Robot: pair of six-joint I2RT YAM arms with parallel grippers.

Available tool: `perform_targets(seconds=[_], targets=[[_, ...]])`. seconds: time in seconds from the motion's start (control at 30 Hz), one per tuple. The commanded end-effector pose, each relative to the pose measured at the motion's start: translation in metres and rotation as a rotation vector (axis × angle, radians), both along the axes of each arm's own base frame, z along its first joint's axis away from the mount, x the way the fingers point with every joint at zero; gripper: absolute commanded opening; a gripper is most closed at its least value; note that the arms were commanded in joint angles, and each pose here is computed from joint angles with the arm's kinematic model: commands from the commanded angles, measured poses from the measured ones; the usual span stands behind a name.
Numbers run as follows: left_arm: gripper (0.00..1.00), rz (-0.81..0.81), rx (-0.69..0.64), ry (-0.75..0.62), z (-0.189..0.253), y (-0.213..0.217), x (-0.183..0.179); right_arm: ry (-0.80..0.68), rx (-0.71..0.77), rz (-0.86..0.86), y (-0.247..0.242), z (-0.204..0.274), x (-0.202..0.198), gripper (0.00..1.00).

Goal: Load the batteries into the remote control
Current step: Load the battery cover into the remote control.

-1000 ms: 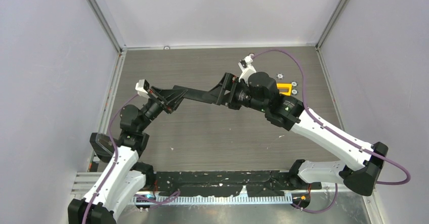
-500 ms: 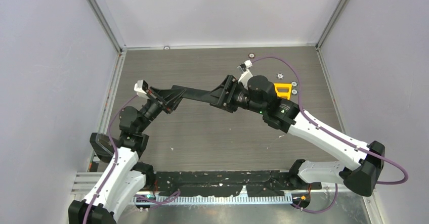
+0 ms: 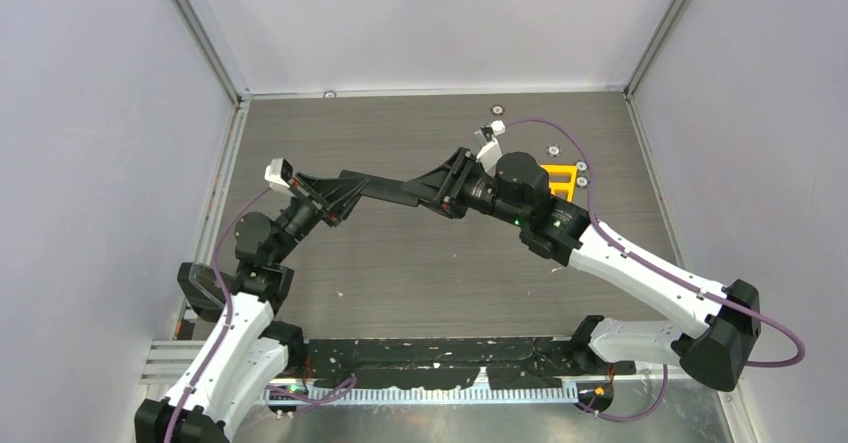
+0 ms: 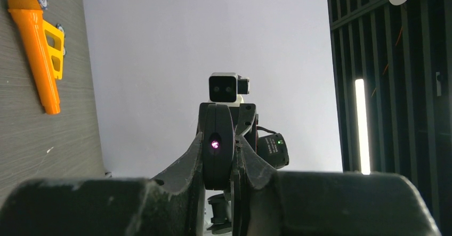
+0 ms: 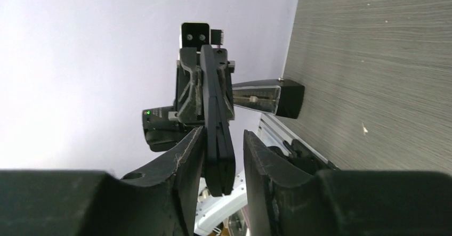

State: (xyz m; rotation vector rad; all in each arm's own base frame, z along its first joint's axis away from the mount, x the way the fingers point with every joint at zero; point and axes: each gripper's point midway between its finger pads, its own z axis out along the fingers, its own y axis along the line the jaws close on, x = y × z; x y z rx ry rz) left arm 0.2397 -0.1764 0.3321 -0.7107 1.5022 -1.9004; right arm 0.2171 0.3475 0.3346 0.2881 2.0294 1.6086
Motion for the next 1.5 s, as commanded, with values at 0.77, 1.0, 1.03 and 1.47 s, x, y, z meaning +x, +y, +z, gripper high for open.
perform_targets(seconds=[0.77, 1.0, 1.03, 1.47], targets=[[0.00, 0.013, -0.030, -0.067, 0.018, 0.004, -0.005, -0.018, 0.096, 0.060, 0.011, 0.016, -0.002, 0.51], [0.00, 0.016, -0.038, -0.053, 0.017, 0.004, -0.003, -0.014, 0.095, 0.096, 0.019, 0.010, -0.002, 0.41], [0.00, 0.016, -0.039, -0.051, 0.016, 0.004, -0.002, -0.012, 0.092, 0.099, 0.020, 0.009, -0.002, 0.40], [0.00, 0.010, -0.027, -0.054, 0.011, 0.002, -0.002, -0.010, 0.087, 0.090, 0.032, 0.003, 0.011, 0.17]])
